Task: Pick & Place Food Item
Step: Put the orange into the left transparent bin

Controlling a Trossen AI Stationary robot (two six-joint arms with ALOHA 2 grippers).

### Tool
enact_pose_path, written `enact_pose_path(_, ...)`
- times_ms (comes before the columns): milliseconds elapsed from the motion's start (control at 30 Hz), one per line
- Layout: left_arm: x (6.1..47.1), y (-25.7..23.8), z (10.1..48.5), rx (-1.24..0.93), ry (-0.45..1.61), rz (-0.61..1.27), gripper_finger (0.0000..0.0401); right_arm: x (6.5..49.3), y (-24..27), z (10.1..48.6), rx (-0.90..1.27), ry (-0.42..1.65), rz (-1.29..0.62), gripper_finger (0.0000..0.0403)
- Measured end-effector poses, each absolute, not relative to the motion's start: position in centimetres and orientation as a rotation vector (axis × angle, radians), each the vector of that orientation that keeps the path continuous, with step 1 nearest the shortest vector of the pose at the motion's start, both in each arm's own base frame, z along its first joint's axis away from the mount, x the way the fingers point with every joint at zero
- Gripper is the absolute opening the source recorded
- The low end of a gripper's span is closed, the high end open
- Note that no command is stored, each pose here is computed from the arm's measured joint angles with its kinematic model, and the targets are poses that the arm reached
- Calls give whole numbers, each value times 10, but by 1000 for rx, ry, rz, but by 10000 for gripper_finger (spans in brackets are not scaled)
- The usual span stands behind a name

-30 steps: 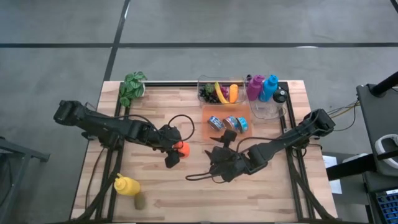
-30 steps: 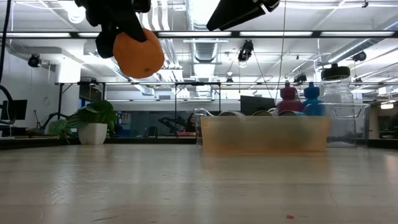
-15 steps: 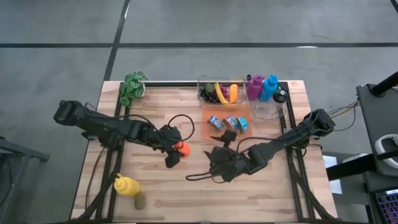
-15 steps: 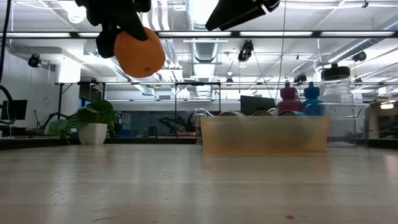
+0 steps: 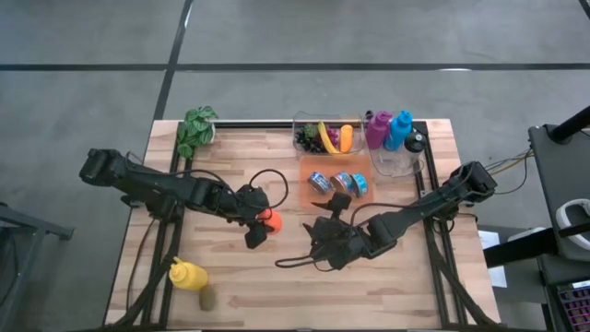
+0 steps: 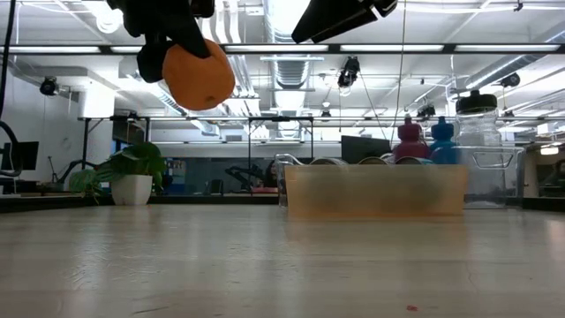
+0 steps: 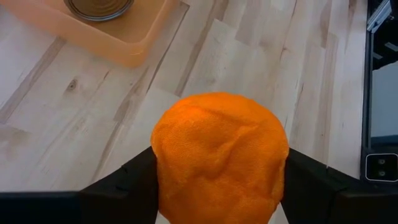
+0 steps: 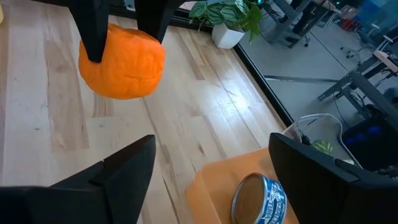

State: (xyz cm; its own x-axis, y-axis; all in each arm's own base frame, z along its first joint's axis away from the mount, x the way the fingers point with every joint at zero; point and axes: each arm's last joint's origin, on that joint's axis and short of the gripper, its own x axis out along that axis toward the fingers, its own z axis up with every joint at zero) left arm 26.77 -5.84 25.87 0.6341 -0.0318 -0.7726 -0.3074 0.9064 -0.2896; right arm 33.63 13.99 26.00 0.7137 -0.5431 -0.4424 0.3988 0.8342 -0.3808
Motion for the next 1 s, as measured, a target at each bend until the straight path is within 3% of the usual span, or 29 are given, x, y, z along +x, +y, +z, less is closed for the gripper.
enact_pose_path(300,268,-58,259,-422,872,163,249,337,140,261,-264,570,-526,307)
enact_pose_path(700,273,-55,263,-518,811,192,248,338,141,264,-427,614,-465,392)
enact_pose_path(1000,283,-51,272,-599,677,180,245,338,141,264,-503,637,-427,400)
